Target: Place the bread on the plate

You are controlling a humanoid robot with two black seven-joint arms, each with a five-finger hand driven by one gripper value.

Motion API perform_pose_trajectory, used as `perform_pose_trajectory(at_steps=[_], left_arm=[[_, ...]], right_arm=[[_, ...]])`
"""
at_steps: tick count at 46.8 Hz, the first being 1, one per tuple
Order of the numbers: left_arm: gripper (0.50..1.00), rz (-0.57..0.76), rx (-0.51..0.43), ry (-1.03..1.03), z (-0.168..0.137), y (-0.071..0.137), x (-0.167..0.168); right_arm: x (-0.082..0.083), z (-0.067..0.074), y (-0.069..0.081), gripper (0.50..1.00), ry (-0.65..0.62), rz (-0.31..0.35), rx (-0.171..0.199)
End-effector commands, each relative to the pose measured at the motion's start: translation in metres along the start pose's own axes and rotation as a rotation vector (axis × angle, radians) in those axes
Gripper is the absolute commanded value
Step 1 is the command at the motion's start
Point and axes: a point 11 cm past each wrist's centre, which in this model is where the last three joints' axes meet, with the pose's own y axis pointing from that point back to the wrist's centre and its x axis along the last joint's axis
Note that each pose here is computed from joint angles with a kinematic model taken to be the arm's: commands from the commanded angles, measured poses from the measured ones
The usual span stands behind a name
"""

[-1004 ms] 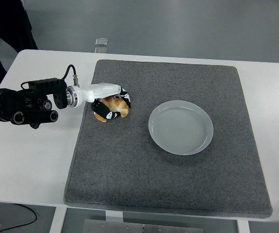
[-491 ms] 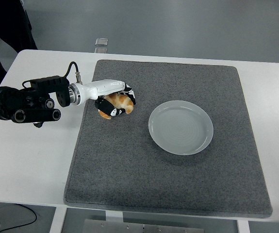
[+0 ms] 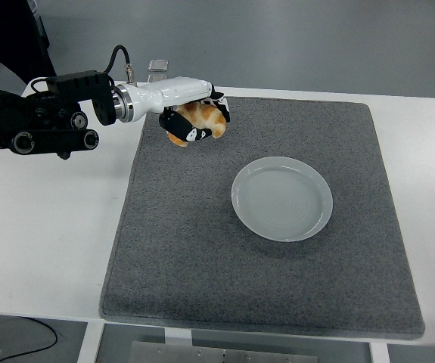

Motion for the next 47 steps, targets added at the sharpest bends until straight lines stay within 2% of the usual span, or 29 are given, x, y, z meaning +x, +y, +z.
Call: perform_pose_trajectory(at_steps=[1, 16, 25, 36, 47], left_arm=[[0.5, 0.01, -0.008, -0.015, 0.005, -0.001, 0.011], [0.5, 0.065, -0.051, -0.083, 0.03, -0.002, 0.055], [0.5, 0.069, -0.076, -0.103, 0.042, -0.009, 0.061], [0.5, 0.099, -0.143, -0.137, 0.074, -0.021, 0.078], [0.5, 0.054, -0.228, -0.154, 0.108, -0.046, 0.059]], right_arm=[[0.0, 0.0, 0.0, 0.952, 0.0, 0.0, 0.0], [0.0, 0.0, 0.0, 0.952, 0.0, 0.0, 0.0], [0.0, 0.0, 0.0, 0.952, 0.0, 0.0, 0.0], [0.0, 0.0, 0.0, 0.952, 0.0, 0.0, 0.0], [0.0, 0.0, 0.0, 0.952, 0.0, 0.0, 0.0]])
